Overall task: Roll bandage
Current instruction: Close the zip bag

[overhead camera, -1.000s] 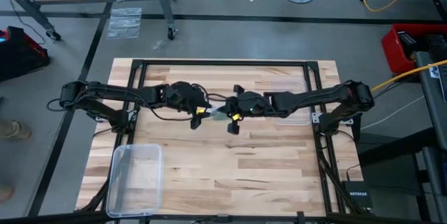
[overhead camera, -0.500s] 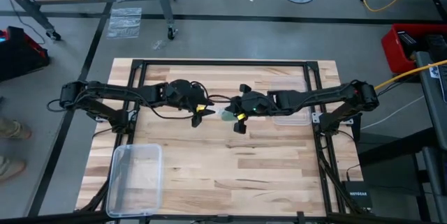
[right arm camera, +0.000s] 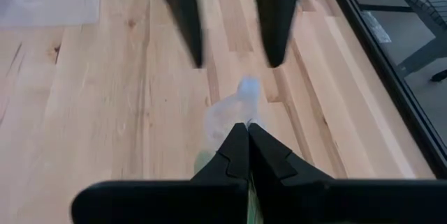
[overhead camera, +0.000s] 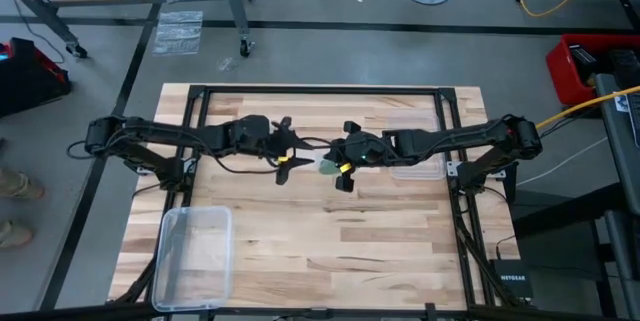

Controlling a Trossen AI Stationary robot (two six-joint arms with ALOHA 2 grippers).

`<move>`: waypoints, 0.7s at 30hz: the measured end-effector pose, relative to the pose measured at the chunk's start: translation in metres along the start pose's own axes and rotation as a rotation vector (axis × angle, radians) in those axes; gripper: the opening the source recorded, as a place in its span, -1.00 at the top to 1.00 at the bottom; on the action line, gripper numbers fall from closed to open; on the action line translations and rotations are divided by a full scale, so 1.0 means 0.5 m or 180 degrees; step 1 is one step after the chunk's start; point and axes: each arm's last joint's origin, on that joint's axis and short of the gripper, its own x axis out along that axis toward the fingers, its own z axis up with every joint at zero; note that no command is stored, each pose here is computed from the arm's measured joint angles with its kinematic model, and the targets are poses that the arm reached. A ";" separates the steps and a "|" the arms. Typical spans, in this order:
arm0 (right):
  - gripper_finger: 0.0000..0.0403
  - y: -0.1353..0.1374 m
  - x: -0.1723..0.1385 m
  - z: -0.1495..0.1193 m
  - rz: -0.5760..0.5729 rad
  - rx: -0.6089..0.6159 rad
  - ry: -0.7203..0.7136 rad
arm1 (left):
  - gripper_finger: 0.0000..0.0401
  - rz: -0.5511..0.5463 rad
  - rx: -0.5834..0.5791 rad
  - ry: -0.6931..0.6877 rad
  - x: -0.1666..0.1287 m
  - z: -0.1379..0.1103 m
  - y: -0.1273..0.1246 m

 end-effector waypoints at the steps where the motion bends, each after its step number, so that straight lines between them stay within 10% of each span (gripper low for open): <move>1: 1.00 0.000 0.000 0.000 0.0000 0.0001 -0.0004 | 0.16 -0.0019 0.0066 -0.0013 0.000 0.001 -0.004; 21: 1.00 0.005 -0.001 0.020 0.0281 0.0061 -0.0327 | 0.25 -0.0005 0.0254 -0.0062 0.001 0.004 -0.014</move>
